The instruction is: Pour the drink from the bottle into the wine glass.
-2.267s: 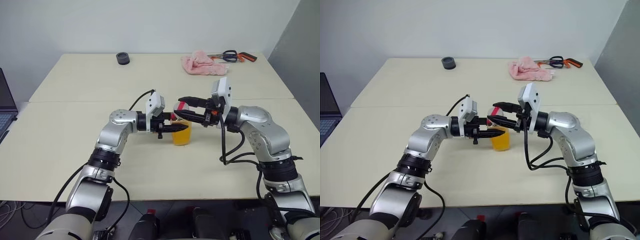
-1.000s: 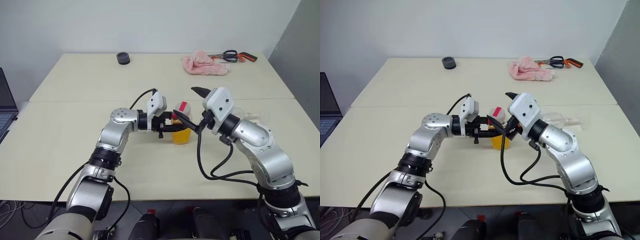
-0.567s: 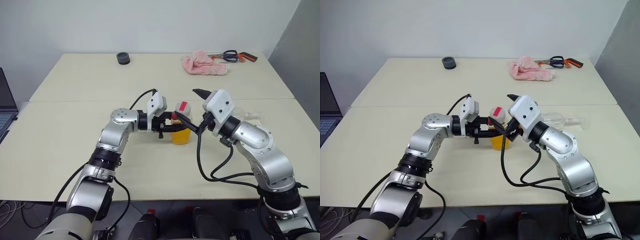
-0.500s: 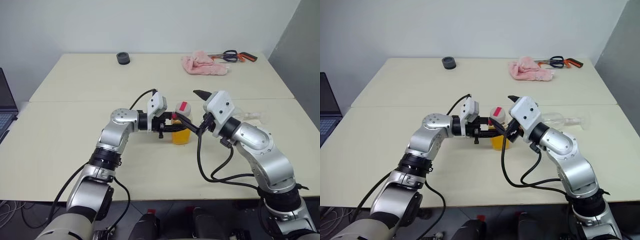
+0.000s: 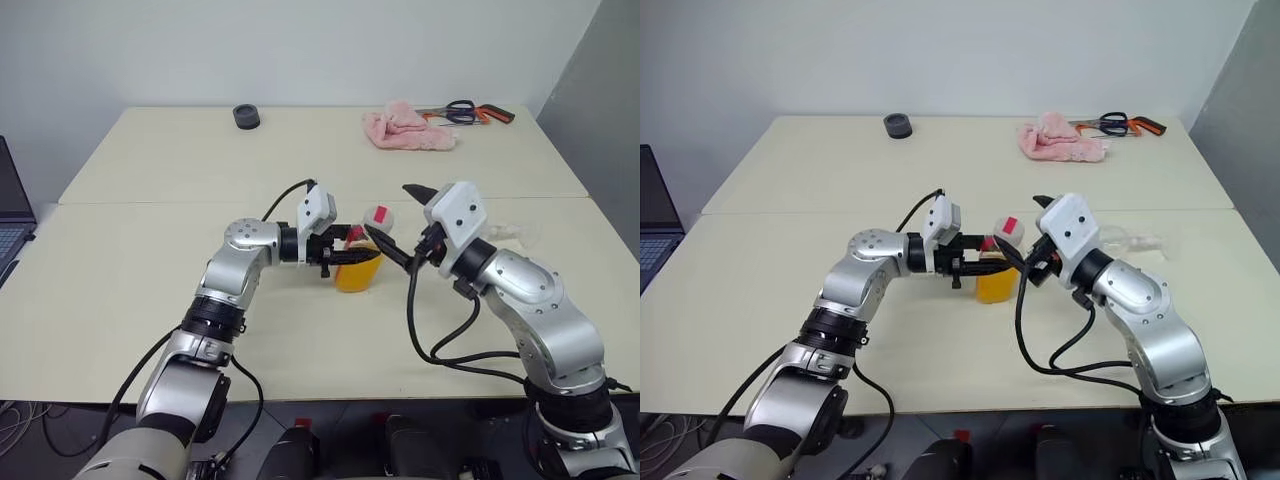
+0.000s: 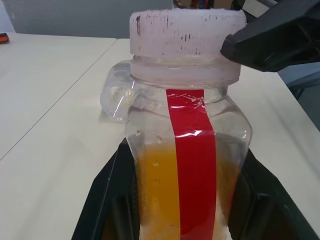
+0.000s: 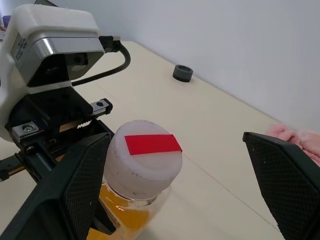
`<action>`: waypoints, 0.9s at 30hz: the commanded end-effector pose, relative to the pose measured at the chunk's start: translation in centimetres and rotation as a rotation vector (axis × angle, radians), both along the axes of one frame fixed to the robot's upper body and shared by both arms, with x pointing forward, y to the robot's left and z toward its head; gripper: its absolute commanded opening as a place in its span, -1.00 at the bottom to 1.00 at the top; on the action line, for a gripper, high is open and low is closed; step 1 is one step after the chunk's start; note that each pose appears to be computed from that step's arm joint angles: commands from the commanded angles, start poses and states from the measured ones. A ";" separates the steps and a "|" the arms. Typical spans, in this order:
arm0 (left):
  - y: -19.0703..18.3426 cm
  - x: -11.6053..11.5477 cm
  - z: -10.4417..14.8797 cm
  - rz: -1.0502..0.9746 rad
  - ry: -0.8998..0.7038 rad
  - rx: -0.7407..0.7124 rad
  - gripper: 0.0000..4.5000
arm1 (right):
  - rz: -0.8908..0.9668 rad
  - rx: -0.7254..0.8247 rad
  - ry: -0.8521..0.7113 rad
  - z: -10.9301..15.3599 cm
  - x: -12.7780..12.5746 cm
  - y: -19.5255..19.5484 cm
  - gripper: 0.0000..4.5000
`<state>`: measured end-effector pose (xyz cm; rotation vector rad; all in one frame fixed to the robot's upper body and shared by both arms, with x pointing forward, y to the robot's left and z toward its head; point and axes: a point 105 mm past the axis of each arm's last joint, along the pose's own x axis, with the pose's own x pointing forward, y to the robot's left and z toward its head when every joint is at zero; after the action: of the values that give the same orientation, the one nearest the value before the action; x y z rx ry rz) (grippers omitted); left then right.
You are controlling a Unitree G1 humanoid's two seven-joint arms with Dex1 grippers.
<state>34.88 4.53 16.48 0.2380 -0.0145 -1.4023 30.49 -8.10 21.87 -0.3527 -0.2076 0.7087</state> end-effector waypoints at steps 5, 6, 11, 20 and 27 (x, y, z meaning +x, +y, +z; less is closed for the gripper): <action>-0.1 -0.3 1.6 -0.018 -0.077 -0.027 -0.25 | 0.080 0.157 0.039 1.7 -1.5 0.5 1.00; -0.1 -0.2 1.6 -0.015 -0.078 -0.029 -0.25 | 0.097 0.163 0.056 1.7 -1.7 0.7 1.00; 0.0 0.2 2.0 0.021 -0.081 -0.069 -0.25 | 0.154 0.159 0.112 1.3 -2.6 0.8 1.00; 0.1 0.6 2.0 0.079 -0.053 -0.153 -0.25 | 0.106 0.128 0.148 0.6 -2.1 -0.3 1.00; 0.2 0.4 1.8 0.075 -0.059 -0.141 -0.25 | 0.139 0.137 0.174 0.3 -2.0 0.9 1.00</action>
<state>35.54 4.84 16.25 0.1447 -0.0569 -1.3041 28.86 -7.93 21.44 -0.1491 -0.0865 0.8224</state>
